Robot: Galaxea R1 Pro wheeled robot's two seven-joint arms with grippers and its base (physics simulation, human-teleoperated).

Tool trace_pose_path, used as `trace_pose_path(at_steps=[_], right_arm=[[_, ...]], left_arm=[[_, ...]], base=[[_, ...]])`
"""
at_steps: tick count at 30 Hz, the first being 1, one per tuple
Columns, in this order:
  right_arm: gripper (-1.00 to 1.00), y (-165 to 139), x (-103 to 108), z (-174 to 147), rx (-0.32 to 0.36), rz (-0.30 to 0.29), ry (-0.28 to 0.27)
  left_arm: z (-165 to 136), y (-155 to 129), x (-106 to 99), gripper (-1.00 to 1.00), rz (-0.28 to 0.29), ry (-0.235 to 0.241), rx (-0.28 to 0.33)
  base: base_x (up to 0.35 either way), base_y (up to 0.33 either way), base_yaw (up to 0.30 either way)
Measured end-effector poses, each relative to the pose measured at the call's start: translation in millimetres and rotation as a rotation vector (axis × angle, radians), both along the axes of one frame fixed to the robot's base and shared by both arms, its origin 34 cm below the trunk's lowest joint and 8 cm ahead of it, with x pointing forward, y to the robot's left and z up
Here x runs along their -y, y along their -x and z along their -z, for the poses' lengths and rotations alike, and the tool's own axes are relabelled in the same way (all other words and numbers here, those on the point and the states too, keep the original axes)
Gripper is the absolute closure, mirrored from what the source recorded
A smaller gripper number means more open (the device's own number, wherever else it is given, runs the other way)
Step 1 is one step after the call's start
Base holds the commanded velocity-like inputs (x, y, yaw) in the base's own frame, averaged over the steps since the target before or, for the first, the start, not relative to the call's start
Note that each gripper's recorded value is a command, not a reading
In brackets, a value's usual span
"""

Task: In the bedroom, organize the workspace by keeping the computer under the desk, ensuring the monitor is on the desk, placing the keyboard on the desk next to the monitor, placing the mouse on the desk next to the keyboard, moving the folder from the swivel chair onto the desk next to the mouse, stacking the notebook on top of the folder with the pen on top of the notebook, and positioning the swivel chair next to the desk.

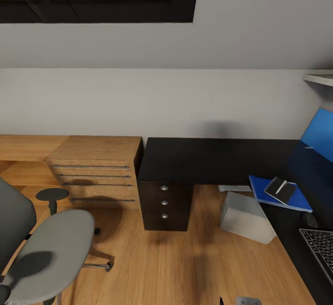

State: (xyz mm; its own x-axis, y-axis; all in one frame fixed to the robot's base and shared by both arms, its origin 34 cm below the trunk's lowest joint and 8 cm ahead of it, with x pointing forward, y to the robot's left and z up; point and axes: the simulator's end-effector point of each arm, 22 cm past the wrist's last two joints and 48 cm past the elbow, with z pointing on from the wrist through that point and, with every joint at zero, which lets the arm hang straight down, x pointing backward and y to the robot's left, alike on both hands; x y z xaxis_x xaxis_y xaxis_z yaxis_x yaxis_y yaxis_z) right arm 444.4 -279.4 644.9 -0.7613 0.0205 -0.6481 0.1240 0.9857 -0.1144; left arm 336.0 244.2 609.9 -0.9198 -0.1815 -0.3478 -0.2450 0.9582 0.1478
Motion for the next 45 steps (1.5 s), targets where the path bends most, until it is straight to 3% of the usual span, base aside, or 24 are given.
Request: trace_pose_path(at_steps=[4, 12, 18, 21, 23, 25, 28, 35, 42, 45], right_arm=[[-1.00, -4.6, 1.8, -10.9, 0.053, 0.008, 0.002], [-1.00, 7.3, 8.5, -24.5, 0.112, 0.046, 0.002], [-1.00, 42.3, 17.5, -29.0, 0.129, 0.068, 0.013], [-1.00, 86.6, 22.0, -44.9, 0.218, 0.069, 0.027], [-1.00, 100.9, 21.4, -50.0, 0.237, 0.064, 0.028], [-1.00, 133.2, 26.8, -52.7, 0.229, 0.062, 0.039], [-1.00, 152.3, 37.9, -52.6, 0.202, 0.051, 0.055], [-1.00, 160.5, 39.7, -54.2, 0.188, 0.046, 0.059], [-1.00, 164.5, 45.3, -53.8, 0.183, 0.079, 0.068], [-1.00, 172.6, 46.4, -44.4, 0.126, 0.086, 0.065]], left_arm=[[-6.3, 0.9, -2.6, -1.00, -0.016, -0.006, 0.045], [-14.7, 15.3, -7.1, -1.00, -0.032, -0.015, 0.076], [-21.9, 47.8, -23.5, -1.00, -0.056, -0.043, 0.109], [-31.2, 83.2, -33.4, -1.00, -0.085, -0.066, 0.159], [-34.4, 94.5, -35.0, -1.00, -0.089, -0.071, 0.166], [-41.9, 126.8, -39.5, -1.00, -0.105, -0.085, 0.180], [-50.7, 154.7, -40.5, -1.00, -0.095, -0.091, 0.192], [-57.6, 164.0, -39.6, -1.00, -0.078, -0.090, 0.205], [-58.8, 163.4, -47.7, -1.00, -0.072, -0.111, 0.210], [-59.4, 162.3, -53.8, -1.00, -0.072, -0.127, 0.213]], base=[[0.000, 0.000, 0.278], [0.000, 0.000, 0.264], [0.000, 0.000, 0.213], [0.000, 0.000, 0.227], [0.000, 0.000, 0.227], [0.000, 0.000, 0.214], [0.000, 0.000, 0.206], [0.000, 0.000, 0.211], [0.000, 0.000, 0.131], [0.000, 0.000, 0.016]])
